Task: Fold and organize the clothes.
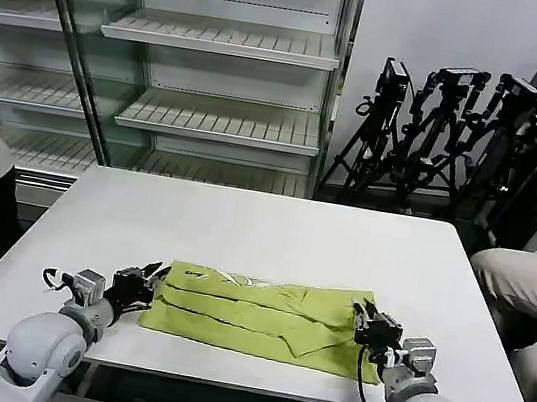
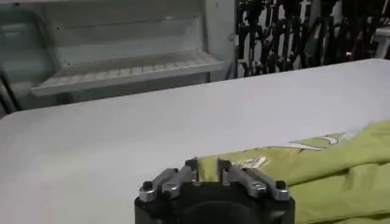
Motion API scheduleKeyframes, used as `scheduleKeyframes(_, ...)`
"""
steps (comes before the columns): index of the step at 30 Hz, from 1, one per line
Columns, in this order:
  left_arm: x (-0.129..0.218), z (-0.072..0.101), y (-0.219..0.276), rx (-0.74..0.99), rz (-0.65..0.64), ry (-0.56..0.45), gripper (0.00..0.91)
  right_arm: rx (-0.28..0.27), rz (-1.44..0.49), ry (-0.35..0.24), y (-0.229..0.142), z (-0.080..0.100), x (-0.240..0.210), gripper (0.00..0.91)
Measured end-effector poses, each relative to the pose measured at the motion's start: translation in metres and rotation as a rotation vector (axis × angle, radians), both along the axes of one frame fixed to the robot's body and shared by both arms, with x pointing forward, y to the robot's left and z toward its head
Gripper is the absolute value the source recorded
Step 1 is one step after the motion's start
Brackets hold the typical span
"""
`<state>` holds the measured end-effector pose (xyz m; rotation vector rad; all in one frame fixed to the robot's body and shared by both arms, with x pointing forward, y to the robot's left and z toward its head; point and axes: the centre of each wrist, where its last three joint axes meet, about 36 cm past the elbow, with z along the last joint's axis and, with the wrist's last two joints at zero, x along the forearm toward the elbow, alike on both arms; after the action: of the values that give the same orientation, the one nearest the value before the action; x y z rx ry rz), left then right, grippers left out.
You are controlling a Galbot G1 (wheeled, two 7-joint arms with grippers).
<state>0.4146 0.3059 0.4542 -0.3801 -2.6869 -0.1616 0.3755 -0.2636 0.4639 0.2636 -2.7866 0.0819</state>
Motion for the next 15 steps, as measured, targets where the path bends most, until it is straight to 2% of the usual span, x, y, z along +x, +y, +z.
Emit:
scheduleKeyframes(5, -0.004, 0.003, -0.007, -0.021, 0.02, -0.01, 0.907, -0.004, -0.006, -0.018, -0.004, 0.003, -0.004, 0.907)
scheduleKeyframes(15, -0.008, -0.015, -0.041, -0.07, 0.153, 0.042, 0.907, -0.016, -0.018, -0.032, -0.008, 0.006, -0.01, 0.907)
